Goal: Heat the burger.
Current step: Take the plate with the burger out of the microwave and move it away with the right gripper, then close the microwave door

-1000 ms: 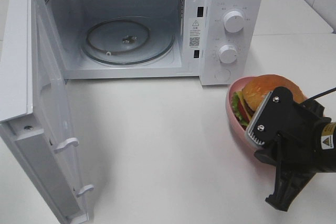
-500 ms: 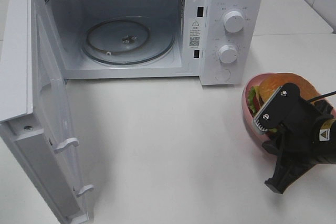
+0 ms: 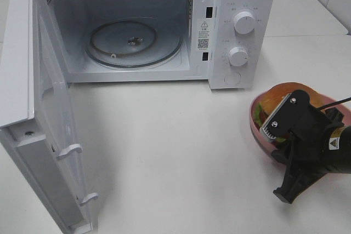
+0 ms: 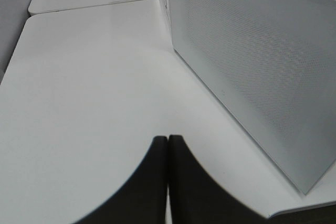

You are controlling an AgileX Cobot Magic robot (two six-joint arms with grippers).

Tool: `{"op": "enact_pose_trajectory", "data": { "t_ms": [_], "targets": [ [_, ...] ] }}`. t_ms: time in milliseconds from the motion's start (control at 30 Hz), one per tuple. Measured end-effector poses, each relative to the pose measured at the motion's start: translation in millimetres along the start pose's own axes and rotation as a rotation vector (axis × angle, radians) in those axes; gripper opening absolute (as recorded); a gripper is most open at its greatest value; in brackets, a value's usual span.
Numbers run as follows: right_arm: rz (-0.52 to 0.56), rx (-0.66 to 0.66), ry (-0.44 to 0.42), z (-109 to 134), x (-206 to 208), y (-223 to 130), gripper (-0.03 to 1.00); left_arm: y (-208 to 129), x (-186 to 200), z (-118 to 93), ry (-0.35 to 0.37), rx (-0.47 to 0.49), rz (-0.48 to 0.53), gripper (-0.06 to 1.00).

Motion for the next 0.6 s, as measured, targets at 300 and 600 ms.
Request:
{"op": "enact_pose_trajectory", "data": {
  "t_ms": [300,600],
  "targets": [
    [0.000,0.000,0.000,0.0,0.0,0.0,0.62,0.0,0.0,0.0,0.000,0.000,0.000,0.00],
    [0.000,0.000,0.000,0.0,0.0,0.0,0.62,0.0,0.0,0.0,0.000,0.000,0.000,0.00]
  ]
}}
Point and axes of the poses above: a point on each arm's last joint axis where the gripper is mounted, x pointing back along that axis away from the gripper, z along the wrist's bending axis when the last joint is at zero, y = z × x, the point moved 2 cm from there along -x, pointing out along that axis toward the gripper, and after that the axes turned 10 degrees about -x, right-handed, at the moved point
